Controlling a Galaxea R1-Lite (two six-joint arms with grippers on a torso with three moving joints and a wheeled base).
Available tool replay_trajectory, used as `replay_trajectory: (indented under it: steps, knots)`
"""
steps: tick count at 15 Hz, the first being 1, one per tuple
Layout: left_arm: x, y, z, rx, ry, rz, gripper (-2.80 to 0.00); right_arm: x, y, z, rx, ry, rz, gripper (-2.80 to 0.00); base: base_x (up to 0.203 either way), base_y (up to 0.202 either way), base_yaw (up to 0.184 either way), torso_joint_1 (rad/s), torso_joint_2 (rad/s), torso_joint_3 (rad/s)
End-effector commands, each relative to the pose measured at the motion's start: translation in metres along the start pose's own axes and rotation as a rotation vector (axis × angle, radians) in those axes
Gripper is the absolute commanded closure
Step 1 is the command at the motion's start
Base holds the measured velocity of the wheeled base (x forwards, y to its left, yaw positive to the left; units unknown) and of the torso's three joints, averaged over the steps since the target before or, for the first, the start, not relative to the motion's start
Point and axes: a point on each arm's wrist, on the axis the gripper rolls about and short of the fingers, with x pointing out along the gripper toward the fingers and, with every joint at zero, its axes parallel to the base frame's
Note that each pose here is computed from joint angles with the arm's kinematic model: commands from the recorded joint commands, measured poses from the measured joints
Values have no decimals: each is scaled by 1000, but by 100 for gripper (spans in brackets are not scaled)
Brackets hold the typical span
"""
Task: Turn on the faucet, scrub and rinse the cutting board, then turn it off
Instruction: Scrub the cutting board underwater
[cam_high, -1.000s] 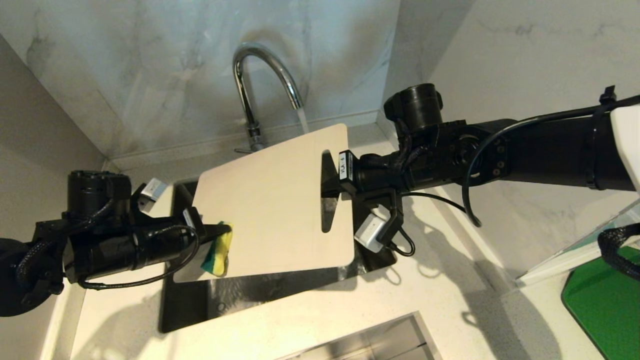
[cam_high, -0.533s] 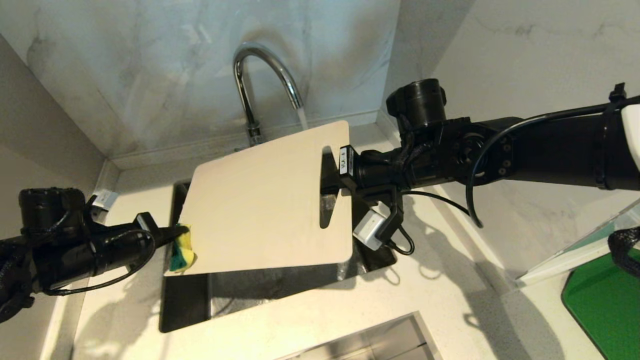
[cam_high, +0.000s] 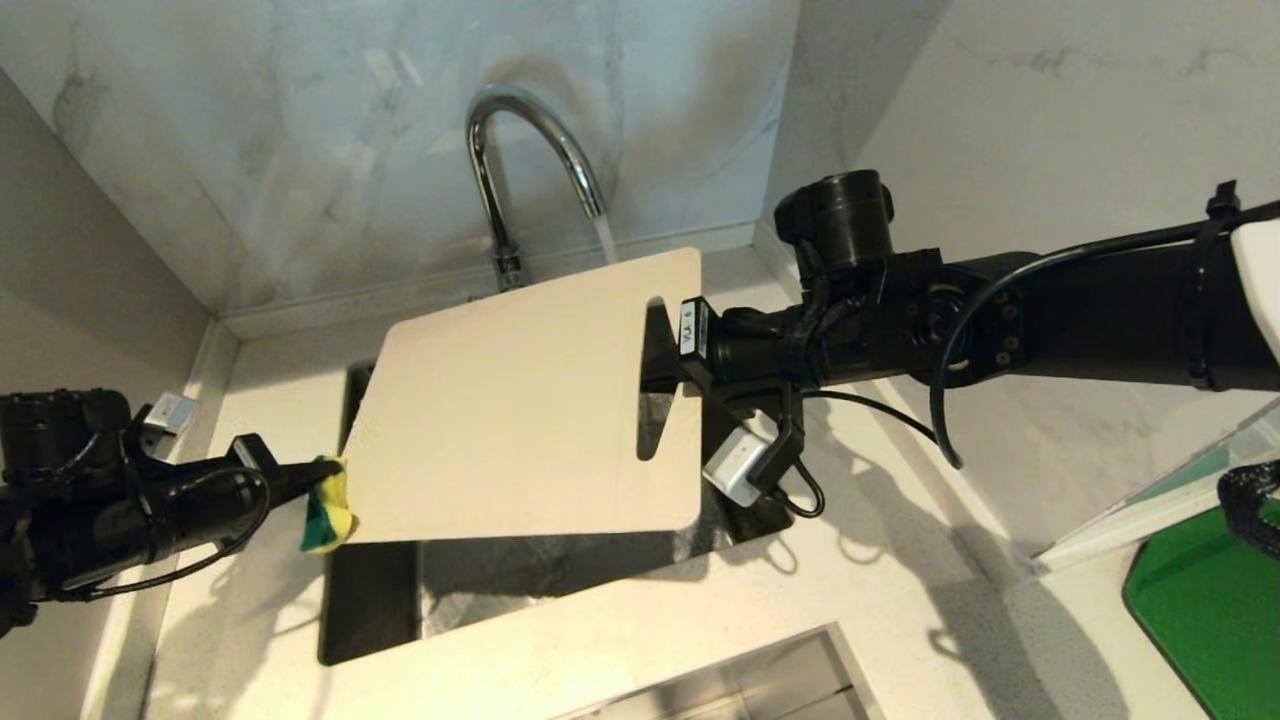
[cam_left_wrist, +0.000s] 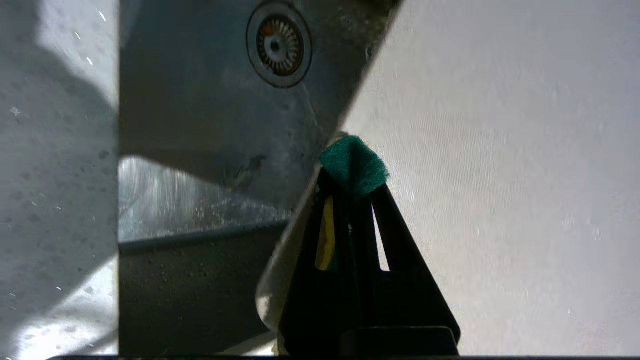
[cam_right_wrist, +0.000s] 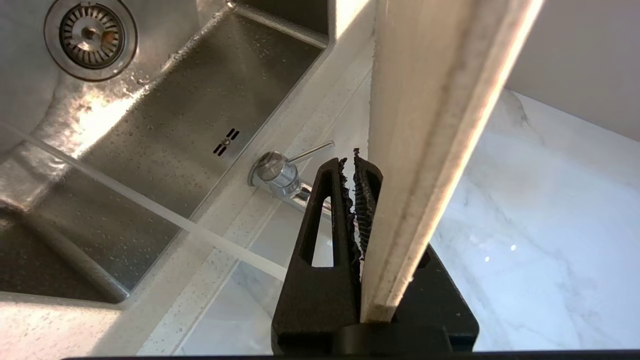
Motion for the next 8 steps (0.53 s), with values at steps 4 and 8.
replay_trajectory:
  steps: [4,8]
  knots:
    - [-36,-38,20,66,-109,-131,0,-7,3,11,9,-20,21,0,0,0,0,0,0,0]
    - [-62,-79,45,116,-175,-212,0,-8,9,19,18,-8,15,0,0,0,0,0,0,0]
